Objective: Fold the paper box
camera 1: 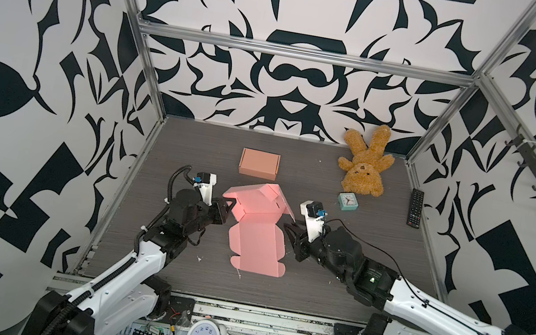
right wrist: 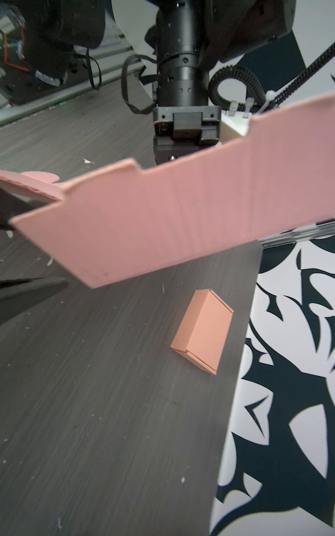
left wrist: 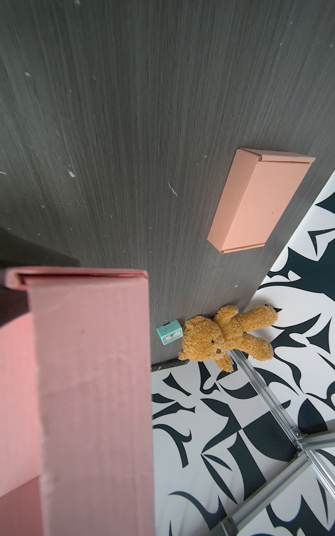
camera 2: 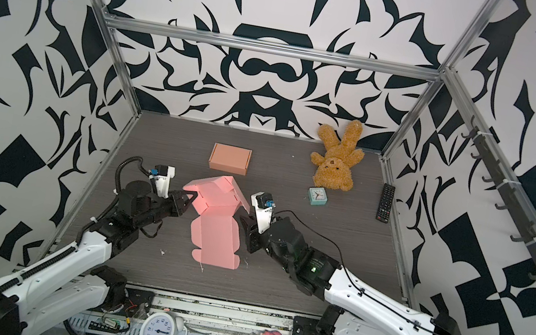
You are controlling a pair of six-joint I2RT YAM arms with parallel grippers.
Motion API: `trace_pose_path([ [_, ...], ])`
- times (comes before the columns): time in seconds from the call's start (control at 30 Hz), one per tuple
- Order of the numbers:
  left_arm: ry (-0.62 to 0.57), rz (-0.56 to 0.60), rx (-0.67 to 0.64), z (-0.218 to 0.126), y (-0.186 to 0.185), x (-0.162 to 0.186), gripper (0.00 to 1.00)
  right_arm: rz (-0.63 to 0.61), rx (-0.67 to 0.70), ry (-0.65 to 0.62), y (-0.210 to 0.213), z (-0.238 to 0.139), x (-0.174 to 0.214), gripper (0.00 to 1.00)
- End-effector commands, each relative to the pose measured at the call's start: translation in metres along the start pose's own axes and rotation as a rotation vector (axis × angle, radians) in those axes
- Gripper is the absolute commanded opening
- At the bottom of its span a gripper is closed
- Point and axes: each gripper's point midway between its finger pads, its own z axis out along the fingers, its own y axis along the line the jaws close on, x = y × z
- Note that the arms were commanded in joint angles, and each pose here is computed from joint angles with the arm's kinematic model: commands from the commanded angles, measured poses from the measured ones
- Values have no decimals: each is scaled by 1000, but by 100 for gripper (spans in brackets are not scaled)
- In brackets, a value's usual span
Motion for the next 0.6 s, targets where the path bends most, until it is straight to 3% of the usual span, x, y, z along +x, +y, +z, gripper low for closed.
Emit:
trace_pose_path([
  [0.0,21,-39,36,-4,-1,-2,12,3,-65,33,0,-17,-14,35],
  [0.23,44,-48,50,-8,3,-5,13,53,-148,12,-9,-30,-33,44],
  [0.57,142,0,118,-2,-11,2,15,75,-328,11,20,-19,-57,48],
])
